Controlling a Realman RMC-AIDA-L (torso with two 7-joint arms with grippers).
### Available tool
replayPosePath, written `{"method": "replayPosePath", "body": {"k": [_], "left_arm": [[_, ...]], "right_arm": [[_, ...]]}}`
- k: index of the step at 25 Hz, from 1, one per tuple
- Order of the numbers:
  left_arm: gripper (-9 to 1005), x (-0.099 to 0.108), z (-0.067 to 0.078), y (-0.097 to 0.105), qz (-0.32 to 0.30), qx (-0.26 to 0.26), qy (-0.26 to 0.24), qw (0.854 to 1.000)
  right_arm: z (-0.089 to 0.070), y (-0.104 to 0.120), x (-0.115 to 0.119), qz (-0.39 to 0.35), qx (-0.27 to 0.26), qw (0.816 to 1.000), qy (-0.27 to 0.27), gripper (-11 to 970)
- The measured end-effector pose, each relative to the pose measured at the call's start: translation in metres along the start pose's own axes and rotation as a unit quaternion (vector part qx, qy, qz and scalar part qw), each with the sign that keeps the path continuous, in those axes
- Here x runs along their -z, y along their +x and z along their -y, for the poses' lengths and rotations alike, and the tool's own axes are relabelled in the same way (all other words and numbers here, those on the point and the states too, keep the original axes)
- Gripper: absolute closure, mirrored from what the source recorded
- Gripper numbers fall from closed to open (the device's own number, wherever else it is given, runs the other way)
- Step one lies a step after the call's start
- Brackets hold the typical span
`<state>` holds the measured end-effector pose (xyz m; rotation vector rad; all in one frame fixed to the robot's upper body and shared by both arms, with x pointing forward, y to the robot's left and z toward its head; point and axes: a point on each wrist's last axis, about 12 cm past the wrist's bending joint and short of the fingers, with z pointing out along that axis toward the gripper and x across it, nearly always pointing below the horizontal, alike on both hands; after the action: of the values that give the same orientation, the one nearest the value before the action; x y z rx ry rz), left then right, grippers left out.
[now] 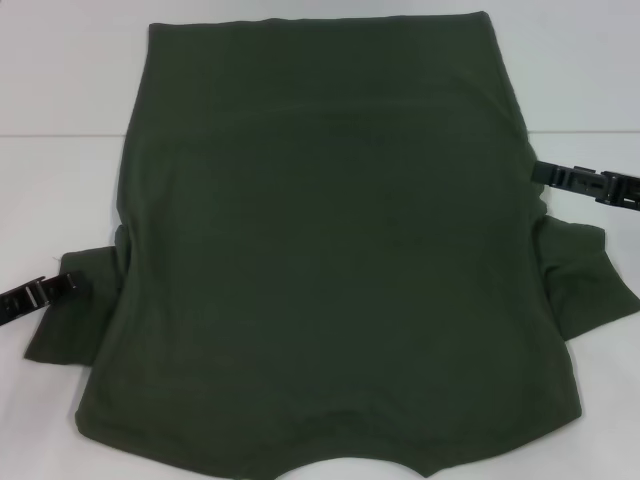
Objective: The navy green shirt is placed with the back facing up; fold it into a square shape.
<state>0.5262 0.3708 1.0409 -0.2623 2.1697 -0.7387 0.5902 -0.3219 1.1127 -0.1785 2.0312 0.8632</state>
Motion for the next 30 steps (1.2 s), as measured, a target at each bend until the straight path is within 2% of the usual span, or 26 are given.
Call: {"method": "replayPosePath", "body": {"k": [9, 12, 18, 24, 30], "left_arm": [[738, -0.002, 0.001, 0.0, -0.003, -0.005, -0.002, 1.0], [982, -0.002, 0.002, -0.001, -0.004, -0.006, -0.001, 1.0], [995, -0.001, 0.001, -0.005, -0.006, -0.004, -0.002, 1.0], [995, 0.012, -0.003, -0.027, -0.028, 0.002, -0.044, 0.999], [995, 0.015, -0.003, -0.049, -0.065, -0.003, -0.074, 0.995]], "right_arm": [[0.0, 0.001, 0.0, 0.0, 0.0, 1.0, 0.0, 18], [0.0, 0.001, 0.0, -0.001, 0.0, 1.0, 0.0, 18], [0.0, 0.001, 0.0, -0.001, -0.001, 1.0, 0.0, 19], [0.001, 0.0, 0.001, -0.001, 0.0, 1.0, 0.0, 19], [0.001, -0.001, 0.002, 0.0, 0.0, 1.0, 0.001, 19]]}}
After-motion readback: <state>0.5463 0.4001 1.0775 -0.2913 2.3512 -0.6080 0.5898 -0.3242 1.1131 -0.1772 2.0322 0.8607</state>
